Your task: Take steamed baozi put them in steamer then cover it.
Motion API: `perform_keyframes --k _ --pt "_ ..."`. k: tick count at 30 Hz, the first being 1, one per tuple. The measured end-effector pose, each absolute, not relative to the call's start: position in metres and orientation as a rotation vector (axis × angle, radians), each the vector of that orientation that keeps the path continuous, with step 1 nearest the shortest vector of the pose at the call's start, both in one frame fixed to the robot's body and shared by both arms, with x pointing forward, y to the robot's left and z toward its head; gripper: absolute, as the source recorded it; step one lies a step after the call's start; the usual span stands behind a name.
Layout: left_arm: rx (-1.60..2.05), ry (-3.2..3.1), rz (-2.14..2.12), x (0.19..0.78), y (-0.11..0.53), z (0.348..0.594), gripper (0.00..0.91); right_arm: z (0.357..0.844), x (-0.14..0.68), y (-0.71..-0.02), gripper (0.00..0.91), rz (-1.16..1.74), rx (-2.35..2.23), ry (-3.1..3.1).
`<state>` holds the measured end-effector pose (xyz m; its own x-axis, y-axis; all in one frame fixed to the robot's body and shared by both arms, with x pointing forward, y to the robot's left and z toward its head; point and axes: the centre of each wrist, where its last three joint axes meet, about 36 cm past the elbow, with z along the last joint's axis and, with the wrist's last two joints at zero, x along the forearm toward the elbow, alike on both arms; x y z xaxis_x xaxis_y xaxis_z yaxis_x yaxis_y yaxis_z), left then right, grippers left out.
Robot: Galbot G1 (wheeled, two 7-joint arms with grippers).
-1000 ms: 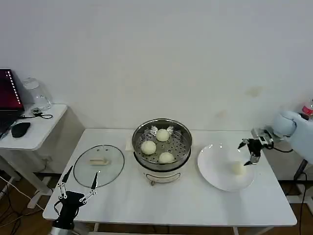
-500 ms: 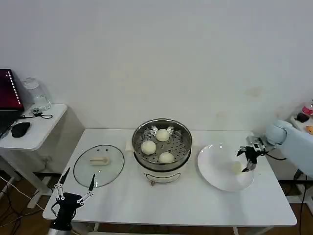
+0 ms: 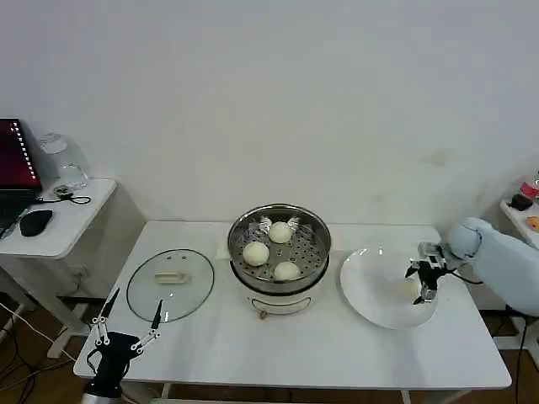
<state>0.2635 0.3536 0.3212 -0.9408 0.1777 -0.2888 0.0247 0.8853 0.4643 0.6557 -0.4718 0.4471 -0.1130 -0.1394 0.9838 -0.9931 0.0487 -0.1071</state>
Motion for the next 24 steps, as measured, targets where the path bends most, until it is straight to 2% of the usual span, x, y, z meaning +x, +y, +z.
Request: perform_keyframes --k 2,4,7,15,24 --pt "0.151 2.728 0.666 0.264 0.354 0.321 0.907 0.446 0.657 -0.472 0.897 1.188 1.224 -1.418" --pt "0.151 2.727 0.666 0.264 0.354 0.322 0.907 0.445 0.658 -0.472 0.756 1.189 1.219 -1.414" --pt "0.151 2.726 0.668 0.263 0.354 0.322 0.907 0.445 0.659 -0.473 0.715 1.190 1.213 -1.414" --pt "0.147 2.723 0.671 0.262 0.355 0.324 0.907 0.447 0.660 -0.476 0.675 1.189 1.203 -1.419" --pt "0.147 2.719 0.664 0.262 0.351 0.325 0.907 0.460 0.660 -0.482 0.675 1.190 1.188 -1.447"
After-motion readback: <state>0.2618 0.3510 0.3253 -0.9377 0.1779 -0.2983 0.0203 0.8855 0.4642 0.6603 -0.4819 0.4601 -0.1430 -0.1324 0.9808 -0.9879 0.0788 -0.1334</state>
